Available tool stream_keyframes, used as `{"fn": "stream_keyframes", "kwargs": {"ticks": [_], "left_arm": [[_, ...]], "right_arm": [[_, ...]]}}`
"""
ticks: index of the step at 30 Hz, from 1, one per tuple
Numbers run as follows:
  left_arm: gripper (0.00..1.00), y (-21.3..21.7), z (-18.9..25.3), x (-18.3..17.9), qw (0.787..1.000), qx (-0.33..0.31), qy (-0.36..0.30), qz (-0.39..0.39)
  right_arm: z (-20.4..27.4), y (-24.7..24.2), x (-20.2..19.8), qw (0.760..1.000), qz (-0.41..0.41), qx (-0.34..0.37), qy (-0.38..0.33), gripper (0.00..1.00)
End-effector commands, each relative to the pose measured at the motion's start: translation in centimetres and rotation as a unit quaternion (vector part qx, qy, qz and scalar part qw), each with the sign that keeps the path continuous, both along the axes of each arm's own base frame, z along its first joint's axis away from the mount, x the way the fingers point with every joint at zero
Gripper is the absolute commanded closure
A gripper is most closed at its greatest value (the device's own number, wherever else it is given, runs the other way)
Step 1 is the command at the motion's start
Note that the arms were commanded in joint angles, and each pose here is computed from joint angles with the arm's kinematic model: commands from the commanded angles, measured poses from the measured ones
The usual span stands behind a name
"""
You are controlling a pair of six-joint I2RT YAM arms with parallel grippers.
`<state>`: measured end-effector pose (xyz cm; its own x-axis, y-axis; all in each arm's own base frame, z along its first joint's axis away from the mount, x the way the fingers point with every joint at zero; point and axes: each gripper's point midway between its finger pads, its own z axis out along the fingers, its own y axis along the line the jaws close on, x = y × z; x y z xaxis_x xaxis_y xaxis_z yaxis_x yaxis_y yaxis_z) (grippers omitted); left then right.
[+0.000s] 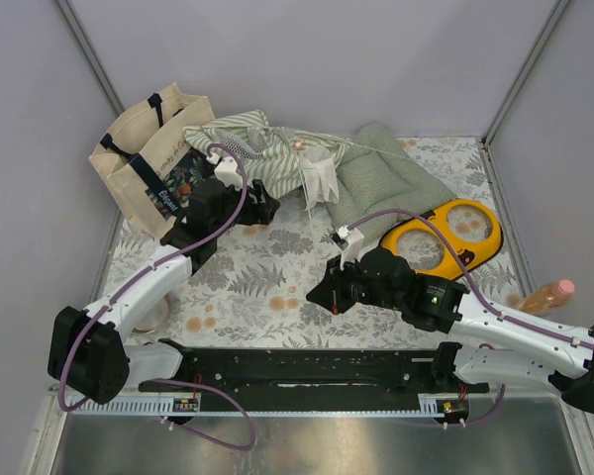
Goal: Set up the pet tent
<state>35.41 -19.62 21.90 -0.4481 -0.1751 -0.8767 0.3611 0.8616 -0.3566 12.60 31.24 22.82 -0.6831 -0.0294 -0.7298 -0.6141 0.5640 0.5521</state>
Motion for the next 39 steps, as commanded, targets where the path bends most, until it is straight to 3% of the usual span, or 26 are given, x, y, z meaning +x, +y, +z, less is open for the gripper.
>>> {"fn": "stream_keyframes", "kwargs": {"ticks": [1, 5, 8, 13, 18, 27, 39], "left_arm": [[0.25, -1.1, 3.2, 1.5, 0.999, -0.025, -0.046, -0.012], [0.37, -1.5, 3.4, 2.6, 0.998, -0.035, -0.044, -0.007], [0.53, -1.9, 3.1, 3.2, 0.999, -0.037, -0.038, -0.008], [1.0, -2.1, 3.2, 3.0, 0.998, -0.04, -0.035, -0.017], [1.0, -2.3, 3.6, 1.1, 0.998, -0.037, -0.033, -0.048], [1.0, -2.1, 3.3, -3.0, 0.994, -0.043, -0.04, -0.096], [1.0, -1.7, 1.9, -5.2, 0.992, -0.046, -0.029, -0.111]], "right_arm": [[4.1, 0.2, 2.4, 0.996, -0.033, 0.041, -0.07, 1.0], [3.9, 0.2, 2.3, 0.996, -0.033, 0.04, -0.068, 1.0], [3.8, 0.1, 2.3, 0.996, -0.033, 0.039, -0.068, 1.0], [3.5, 0.4, 2.5, 0.996, -0.034, 0.04, -0.068, 1.0], [6.0, 1.7, 3.6, 0.992, -0.047, 0.076, -0.089, 1.0], [16.1, 5.6, 8.1, 0.96, -0.113, 0.2, -0.158, 1.0], [18.8, 6.6, 14.7, 0.932, -0.195, 0.236, -0.194, 1.0]]}}
